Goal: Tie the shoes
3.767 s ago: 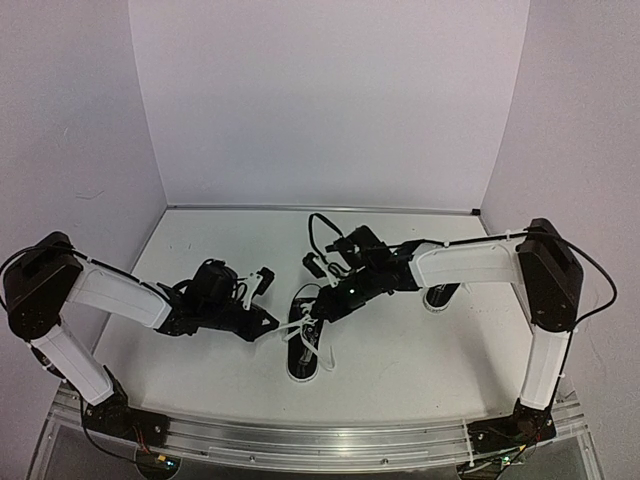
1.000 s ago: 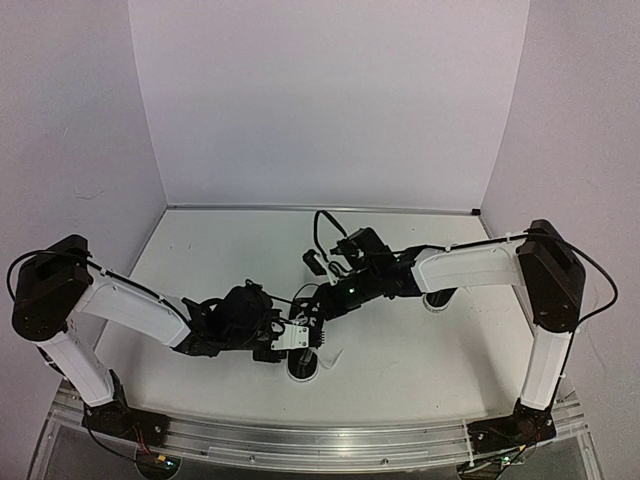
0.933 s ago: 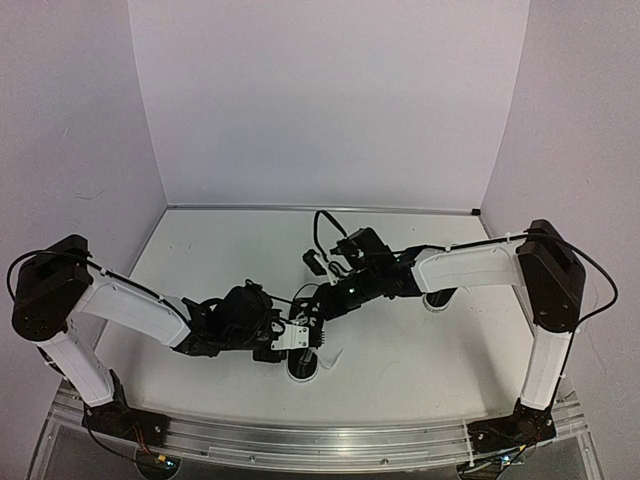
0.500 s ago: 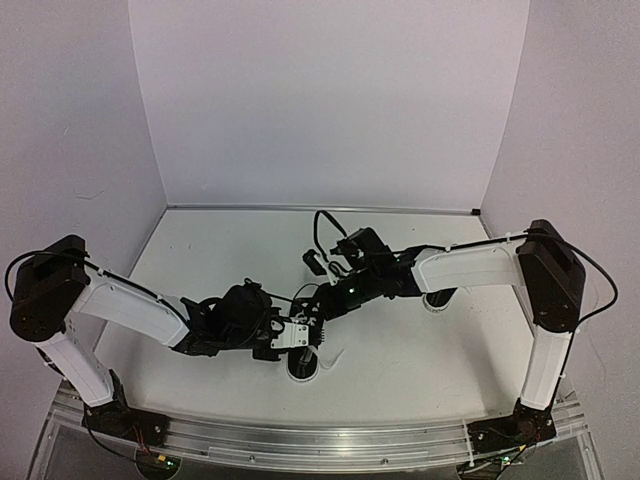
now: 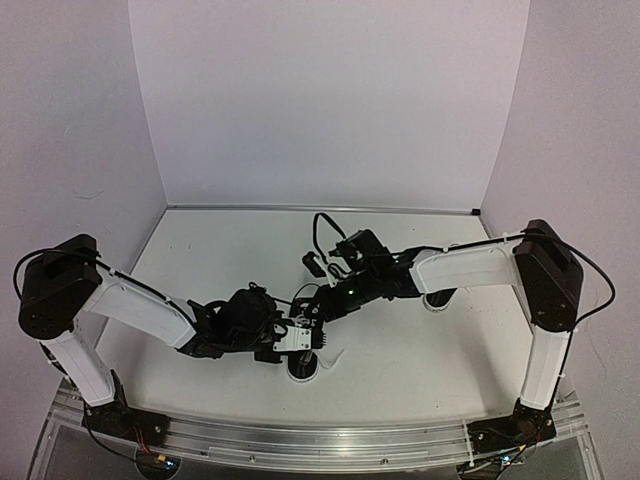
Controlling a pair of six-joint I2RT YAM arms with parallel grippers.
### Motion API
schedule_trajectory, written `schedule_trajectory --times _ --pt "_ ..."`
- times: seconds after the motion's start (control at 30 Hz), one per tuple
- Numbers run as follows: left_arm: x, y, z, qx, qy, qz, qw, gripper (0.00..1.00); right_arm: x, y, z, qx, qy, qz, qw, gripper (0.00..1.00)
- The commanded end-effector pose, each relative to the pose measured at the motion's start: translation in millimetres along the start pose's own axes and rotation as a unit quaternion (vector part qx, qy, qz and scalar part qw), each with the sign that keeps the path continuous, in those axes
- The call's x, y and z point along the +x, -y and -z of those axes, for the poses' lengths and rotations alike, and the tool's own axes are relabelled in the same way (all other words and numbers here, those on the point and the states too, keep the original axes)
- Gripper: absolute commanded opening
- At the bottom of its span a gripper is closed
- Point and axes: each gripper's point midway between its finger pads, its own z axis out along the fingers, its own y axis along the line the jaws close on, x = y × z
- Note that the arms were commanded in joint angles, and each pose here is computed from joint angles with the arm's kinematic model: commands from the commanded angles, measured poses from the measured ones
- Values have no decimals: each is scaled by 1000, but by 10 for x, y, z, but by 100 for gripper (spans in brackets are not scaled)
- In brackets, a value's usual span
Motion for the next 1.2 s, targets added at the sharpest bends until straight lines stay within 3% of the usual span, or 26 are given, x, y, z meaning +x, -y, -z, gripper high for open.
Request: schedule_trajectory --times 0.0,0.2,0.63,1.17 --pt "-219 -219 -31 -37 25 -4 999 22 -72 -64 -28 -10 7 8 1000 0" --pt "-243 -306 14 -63 30 8 998 0 -58 -64 -21 -9 7 8 1000 0" --pt "-298 -286 448 -57 72 48 995 0 -61 -70 -6 -10 8 8 1000 0" --pt "-292 -391 74 -66 51 153 985 0 -50 -92 26 -13 9 2 1000 0"
